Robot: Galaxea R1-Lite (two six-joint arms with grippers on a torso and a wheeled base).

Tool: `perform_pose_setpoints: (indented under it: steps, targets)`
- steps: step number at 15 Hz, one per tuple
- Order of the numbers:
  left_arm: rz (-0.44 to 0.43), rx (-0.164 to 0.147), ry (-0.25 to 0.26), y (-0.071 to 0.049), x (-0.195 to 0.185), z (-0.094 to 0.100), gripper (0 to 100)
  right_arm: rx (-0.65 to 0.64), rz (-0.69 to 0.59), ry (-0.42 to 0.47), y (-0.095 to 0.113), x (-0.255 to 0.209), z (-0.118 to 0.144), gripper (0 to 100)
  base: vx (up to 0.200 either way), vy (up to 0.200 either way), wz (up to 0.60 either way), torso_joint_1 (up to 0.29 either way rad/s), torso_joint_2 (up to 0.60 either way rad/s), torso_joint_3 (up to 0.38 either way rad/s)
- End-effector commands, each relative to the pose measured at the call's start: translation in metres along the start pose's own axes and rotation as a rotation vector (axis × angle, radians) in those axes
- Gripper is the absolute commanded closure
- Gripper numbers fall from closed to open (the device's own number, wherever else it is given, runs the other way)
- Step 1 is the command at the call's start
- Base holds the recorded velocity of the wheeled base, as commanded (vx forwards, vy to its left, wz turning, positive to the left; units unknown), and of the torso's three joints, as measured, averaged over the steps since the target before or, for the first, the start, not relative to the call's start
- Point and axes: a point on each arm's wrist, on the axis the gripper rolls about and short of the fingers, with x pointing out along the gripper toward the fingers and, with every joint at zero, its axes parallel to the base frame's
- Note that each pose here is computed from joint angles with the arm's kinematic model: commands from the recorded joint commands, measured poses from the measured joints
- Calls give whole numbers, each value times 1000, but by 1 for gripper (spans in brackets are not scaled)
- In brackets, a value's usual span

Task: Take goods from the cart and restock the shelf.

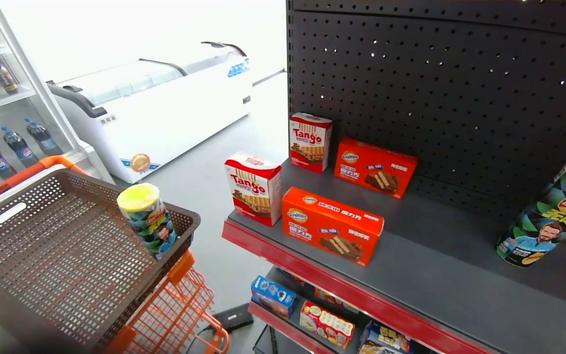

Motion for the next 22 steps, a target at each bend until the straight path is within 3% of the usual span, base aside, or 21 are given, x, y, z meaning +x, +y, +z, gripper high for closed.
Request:
perform_pose_setpoints:
  steps: [1, 2, 3, 4, 6, 8, 9, 12, 14, 15, 16, 17, 18, 22]
  targets:
    - [19, 17, 146, -1, 25, 53, 0, 0, 0, 0, 0, 0, 0, 0, 0, 0, 0, 0, 0, 0]
    - [18, 18, 175, -1, 33, 59, 0, 0, 0, 2, 0, 0, 0, 0, 0, 0, 0, 0, 0, 0]
    - [10, 19, 242, -3, 60, 75, 0, 0, 0, 2, 0, 0, 0, 0, 0, 0, 0, 0, 0, 0]
    - [6, 19, 251, -4, 65, 76, 0, 0, 0, 0, 0, 0, 0, 0, 0, 0, 0, 0, 0, 0]
    - [9, 22, 345, -6, 106, 75, 0, 0, 0, 2, 0, 0, 0, 0, 0, 0, 0, 0, 0, 0]
    - [-54, 14, 417, -9, 129, 67, 0, 0, 0, 2, 0, 0, 0, 0, 0, 0, 0, 0, 0, 0]
    - [-69, 10, 429, -10, 139, 64, 0, 0, 0, 0, 0, 0, 0, 0, 0, 0, 0, 0, 0, 0]
    - [-88, 12, 416, -13, 199, 37, 0, 0, 0, 0, 0, 0, 0, 0, 0, 0, 0, 0, 0, 0]
    - [-80, 11, 415, -12, 205, 33, 0, 0, 0, 2, 0, 0, 0, 0, 0, 0, 0, 0, 0, 0]
    - [-53, 30, 336, -7, 238, 22, 0, 0, 0, 0, 0, 0, 0, 0, 0, 0, 0, 0, 0, 0]
    - [-47, 56, 347, -5, 244, 12, 0, 0, 0, 2, 0, 0, 0, 0, 0, 0, 0, 0, 0, 0]
    - [-25, 100, 314, 2, 256, 2, 0, 0, 0, 0, 0, 0, 0, 0, 0, 0, 0, 0, 0, 0]
    - [-18, 121, 285, 4, 270, -10, 0, 0, 0, 0, 0, 0, 0, 0, 0, 0, 0, 0, 0, 0]
    - [-21, 116, 219, 3, 312, -34, 0, 0, 0, 0, 0, 0, 0, 0, 0, 0, 0, 0, 0, 0]
